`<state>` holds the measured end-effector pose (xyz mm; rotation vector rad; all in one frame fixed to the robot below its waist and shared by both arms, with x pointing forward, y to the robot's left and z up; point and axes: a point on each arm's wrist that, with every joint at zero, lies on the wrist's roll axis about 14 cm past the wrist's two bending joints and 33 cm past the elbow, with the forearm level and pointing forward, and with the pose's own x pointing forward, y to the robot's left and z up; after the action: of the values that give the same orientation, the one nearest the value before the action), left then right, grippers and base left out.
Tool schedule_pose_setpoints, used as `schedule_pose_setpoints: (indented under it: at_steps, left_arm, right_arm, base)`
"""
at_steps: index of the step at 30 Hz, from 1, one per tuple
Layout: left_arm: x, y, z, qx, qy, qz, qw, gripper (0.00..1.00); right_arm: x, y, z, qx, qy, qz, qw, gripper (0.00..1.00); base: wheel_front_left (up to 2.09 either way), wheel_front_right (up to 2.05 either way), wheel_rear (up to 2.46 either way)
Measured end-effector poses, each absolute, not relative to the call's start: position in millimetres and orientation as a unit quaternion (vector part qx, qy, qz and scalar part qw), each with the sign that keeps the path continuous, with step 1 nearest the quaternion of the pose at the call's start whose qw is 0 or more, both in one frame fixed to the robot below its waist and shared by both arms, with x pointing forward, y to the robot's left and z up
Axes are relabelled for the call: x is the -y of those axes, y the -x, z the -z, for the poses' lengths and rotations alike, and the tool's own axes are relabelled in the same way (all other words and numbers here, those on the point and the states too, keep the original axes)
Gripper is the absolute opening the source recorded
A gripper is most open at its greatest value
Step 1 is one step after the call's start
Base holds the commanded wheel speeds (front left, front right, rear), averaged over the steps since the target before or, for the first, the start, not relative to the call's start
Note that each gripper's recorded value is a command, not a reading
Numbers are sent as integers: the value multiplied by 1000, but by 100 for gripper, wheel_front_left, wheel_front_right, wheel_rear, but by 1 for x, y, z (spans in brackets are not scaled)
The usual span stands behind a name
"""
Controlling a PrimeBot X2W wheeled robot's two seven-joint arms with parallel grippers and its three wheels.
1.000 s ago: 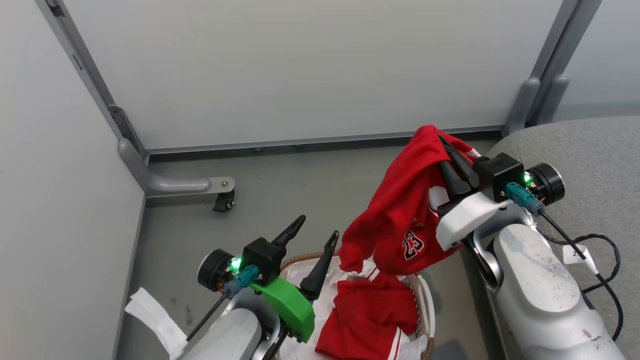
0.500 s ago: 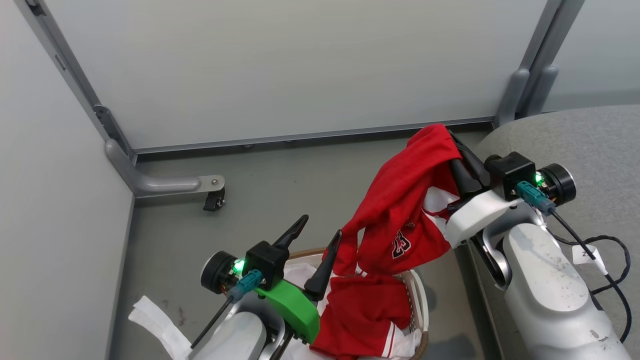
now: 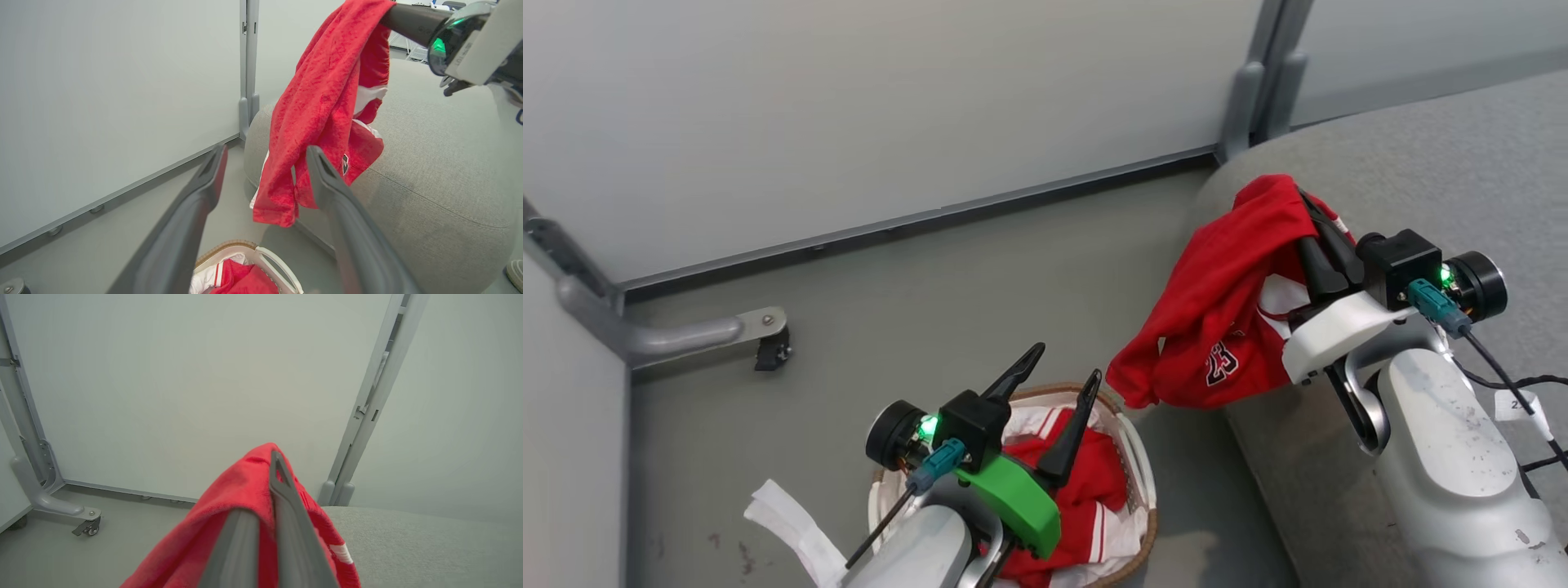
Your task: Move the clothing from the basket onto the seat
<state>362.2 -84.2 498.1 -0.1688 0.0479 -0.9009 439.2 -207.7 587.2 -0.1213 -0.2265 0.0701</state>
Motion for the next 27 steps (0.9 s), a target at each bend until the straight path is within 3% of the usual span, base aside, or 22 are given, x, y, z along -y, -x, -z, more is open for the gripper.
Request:
schedule_pose_setpoints:
  at_steps: [15, 20, 27]
  left_arm:
    - [157, -342, -488, -39, 91, 546, 832, 100]
    - [161, -343, -480, -45, 95, 557, 824, 100]
    - [156, -358, -472, -43, 94, 557, 824, 100]
  right_arm:
    - [297, -400, -571, 82, 73, 89, 990, 0]
    - [309, -408, -571, 76, 85, 100, 988, 0]
    - [348, -439, -615, 108, 145, 121, 976, 0]
  base:
    - [0, 0, 0]
    - [0, 0, 0]
    - [0, 0, 0]
